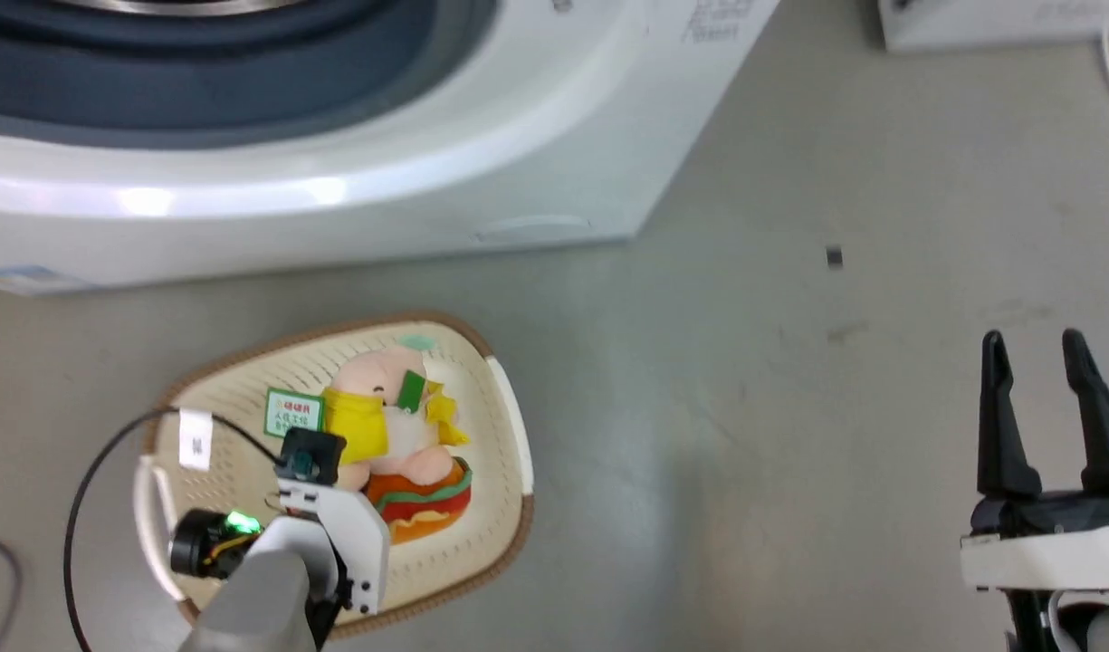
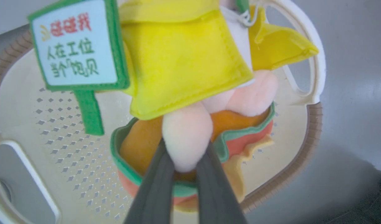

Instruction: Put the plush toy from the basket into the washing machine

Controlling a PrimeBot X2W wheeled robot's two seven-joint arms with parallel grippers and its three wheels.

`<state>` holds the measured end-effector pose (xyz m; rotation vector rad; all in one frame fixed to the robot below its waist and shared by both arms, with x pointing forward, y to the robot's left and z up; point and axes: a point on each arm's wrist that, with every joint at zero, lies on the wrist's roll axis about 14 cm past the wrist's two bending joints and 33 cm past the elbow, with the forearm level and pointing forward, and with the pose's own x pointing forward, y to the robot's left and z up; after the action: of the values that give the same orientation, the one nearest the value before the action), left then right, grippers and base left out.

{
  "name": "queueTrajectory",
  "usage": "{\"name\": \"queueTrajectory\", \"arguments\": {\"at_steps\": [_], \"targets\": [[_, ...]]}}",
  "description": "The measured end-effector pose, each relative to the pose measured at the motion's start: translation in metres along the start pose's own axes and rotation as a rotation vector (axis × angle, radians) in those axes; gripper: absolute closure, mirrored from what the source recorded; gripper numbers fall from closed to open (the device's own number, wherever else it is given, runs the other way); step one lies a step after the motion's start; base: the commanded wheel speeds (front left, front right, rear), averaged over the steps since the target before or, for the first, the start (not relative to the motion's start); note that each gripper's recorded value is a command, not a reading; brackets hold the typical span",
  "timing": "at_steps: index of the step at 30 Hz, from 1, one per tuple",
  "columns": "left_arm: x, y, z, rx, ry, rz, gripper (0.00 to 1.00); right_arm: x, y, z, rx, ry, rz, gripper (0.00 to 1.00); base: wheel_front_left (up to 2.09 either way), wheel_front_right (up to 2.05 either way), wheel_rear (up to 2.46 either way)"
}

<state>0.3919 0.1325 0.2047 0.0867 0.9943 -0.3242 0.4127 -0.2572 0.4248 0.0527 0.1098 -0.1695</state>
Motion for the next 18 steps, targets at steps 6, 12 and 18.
{"name": "queueTrajectory", "arguments": {"at_steps": [6,12,18], "targets": [[-0.036,0.002,0.029,-0.038,-0.165,0.029,1.0,-0.014,0.01,0.024,0.015,-0.058,0.032,0.0,0.0,0.0,0.0],[-0.069,0.005,0.057,-0.078,-0.327,0.052,1.0,-0.022,0.021,0.043,0.033,-0.111,0.07,0.0,0.0,0.0,0.0],[-0.105,0.007,0.089,-0.117,-0.518,0.07,1.0,-0.027,0.031,0.057,0.044,-0.151,0.103,0.0,0.0,0.0,0.0]]}}
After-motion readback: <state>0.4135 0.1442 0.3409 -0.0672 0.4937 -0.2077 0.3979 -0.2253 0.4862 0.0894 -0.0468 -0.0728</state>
